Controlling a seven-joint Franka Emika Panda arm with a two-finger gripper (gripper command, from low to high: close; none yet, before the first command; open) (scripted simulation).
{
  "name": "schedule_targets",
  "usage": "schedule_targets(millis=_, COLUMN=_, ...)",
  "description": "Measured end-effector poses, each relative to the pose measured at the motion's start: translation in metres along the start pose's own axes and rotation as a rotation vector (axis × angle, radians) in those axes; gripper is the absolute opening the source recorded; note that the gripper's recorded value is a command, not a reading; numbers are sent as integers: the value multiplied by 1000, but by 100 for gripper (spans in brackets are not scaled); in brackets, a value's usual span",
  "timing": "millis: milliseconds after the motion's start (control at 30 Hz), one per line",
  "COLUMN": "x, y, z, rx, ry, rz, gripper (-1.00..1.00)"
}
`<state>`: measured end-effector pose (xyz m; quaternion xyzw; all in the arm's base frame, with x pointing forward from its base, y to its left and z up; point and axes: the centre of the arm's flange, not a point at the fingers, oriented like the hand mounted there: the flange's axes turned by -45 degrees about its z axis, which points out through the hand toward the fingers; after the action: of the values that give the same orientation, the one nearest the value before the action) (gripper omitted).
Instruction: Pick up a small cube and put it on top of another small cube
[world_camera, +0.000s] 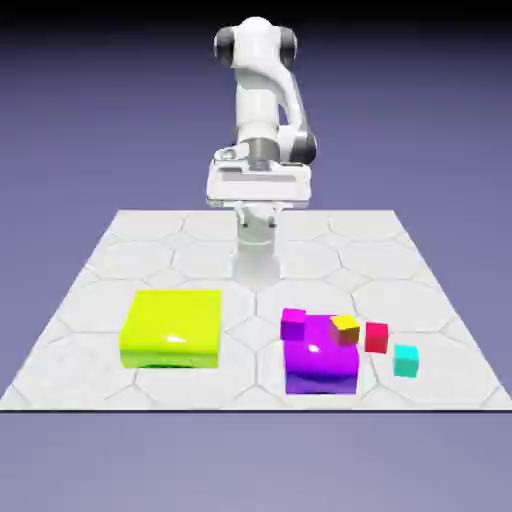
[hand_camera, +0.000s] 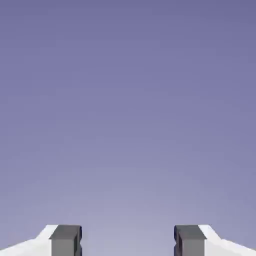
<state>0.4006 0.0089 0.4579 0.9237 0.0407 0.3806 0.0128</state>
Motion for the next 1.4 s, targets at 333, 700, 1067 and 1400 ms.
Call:
schedule_targets(millis=333, x=7, y=-84, z=106, rx=26, ry=-351, rz=-15, gripper=0)
schedule_targets(millis=700, x=-29, y=-192, z=205, rx=53, ry=-712, rz=6, gripper=0)
schedule_targets(millis=1067, x=-76, y=-295, z=263, rx=80, ry=-1037, rz=76, gripper=0)
schedule_targets(millis=1400, x=-104, y=-330, z=268, rx=22, ry=-1291, rz=271, gripper=0)
